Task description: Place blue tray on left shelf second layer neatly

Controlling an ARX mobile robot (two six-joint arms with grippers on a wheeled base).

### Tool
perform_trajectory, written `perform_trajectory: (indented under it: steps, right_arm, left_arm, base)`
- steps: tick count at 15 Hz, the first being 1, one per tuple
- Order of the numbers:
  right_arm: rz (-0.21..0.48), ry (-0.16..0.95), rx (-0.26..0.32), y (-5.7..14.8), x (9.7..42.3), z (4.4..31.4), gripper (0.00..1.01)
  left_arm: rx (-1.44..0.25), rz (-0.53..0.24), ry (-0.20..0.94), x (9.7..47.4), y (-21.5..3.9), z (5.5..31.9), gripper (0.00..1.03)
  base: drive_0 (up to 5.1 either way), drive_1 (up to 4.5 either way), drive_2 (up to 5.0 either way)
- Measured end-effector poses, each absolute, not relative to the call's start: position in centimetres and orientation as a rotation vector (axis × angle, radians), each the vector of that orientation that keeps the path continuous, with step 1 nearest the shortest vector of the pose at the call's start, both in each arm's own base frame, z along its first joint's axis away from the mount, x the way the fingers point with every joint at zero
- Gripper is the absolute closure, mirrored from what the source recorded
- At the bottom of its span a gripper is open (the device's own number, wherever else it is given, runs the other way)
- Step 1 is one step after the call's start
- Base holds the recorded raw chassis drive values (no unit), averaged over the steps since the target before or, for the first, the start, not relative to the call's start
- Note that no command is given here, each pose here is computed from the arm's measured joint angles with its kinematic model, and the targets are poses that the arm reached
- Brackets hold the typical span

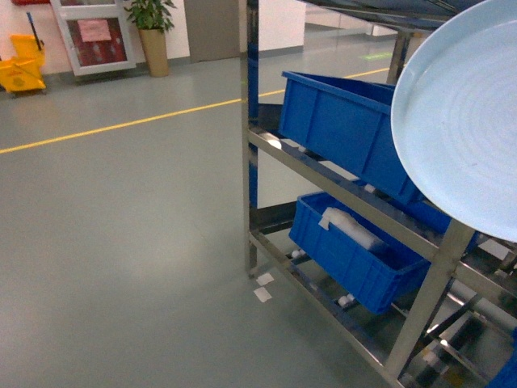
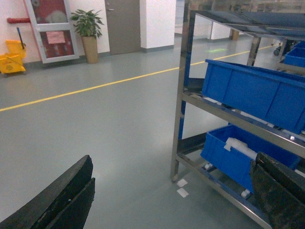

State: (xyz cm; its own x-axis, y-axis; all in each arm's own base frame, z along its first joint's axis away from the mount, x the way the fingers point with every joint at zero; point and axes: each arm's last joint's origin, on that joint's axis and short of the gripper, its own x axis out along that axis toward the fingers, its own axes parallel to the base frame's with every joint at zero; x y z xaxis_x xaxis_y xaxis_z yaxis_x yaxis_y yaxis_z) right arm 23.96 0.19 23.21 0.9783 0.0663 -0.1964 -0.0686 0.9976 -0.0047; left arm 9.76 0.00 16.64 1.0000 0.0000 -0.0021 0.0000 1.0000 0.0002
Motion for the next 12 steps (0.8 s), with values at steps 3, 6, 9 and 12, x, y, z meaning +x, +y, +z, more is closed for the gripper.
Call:
perform_trajectory:
  steps: [3,6,9,12]
  right_arm:
    - [0.068,0.195,-0.012,0.19,23.96,23.24,0.99]
    - [0.068,0.195,-0.012,0.19,23.96,23.24,0.99]
    - [0.068,0.195,-0.011,0.19,23.96,23.24,0.99]
    - [0.068,0.195,-0.012,0.19,23.96,23.23,0.99]
  left_arm:
    - [0.0,0.0,0.002,9.76,0.0,16.64,0.05]
    - [0.0,0.0,0.002,9.76,0.0,16.64,0.05]
    - [0.0,0.0,0.002,9.76,0.0,16.64,0.05]
    - [0.0,0.0,0.002,9.76,0.0,16.64,0.05]
  base:
    - [-1.6,1.33,-4.5]
    - [-1.6,1.33,-4.5]
    - [-1.6,1.33,-4.5]
    - [-1.6,1.33,-4.5]
